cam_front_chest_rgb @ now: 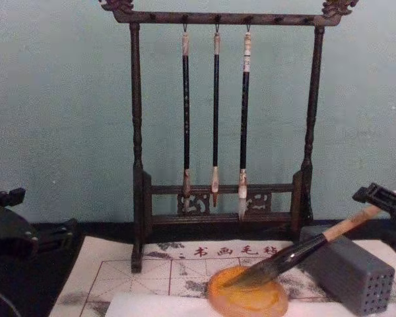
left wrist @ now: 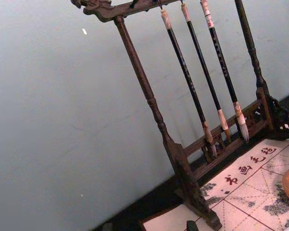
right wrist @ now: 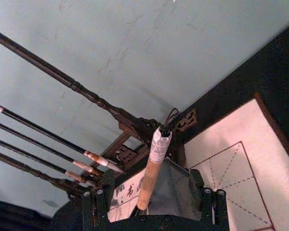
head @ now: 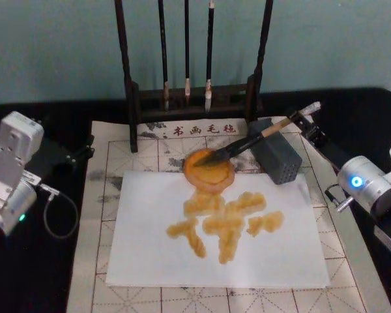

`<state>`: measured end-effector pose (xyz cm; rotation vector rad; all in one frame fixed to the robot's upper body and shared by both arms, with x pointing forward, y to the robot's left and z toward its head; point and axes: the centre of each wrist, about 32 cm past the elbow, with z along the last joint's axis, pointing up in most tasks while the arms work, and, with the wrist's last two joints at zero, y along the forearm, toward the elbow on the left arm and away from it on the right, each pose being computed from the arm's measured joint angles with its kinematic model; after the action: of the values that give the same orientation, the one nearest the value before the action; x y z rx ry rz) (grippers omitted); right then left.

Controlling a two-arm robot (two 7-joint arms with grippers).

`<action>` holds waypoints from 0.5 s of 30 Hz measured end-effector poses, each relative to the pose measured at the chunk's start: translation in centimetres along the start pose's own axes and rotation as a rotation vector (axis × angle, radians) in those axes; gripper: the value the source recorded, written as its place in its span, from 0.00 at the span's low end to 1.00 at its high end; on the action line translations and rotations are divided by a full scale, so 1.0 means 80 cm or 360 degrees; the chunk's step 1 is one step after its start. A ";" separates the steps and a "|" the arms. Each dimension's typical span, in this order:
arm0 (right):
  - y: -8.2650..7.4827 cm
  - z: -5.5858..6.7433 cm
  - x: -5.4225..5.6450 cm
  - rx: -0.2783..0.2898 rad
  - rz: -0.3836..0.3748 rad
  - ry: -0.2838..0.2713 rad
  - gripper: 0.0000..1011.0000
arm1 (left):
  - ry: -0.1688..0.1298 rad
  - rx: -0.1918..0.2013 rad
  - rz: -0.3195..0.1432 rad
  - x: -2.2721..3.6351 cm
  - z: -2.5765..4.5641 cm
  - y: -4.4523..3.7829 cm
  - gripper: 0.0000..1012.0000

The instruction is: Pick up the brush from the inkstone, write on the paper, then place the brush back to its original position.

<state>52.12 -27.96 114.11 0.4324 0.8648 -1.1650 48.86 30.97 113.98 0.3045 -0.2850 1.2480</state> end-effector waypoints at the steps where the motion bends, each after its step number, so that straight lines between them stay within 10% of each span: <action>1: 0.002 -0.001 0.000 0.0001 -0.0002 0.0003 0.99 | 0.0000 0.0000 0.0000 0.0000 0.0000 0.000 0.99; 15: 0.017 -0.002 -0.005 0.0022 0.0006 0.0046 0.99 | 0.0000 0.0000 0.0000 0.0000 0.0000 0.000 0.99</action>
<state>53.31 -27.11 114.14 0.4631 0.8812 -1.1641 48.86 30.97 113.98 0.3044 -0.2850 1.2479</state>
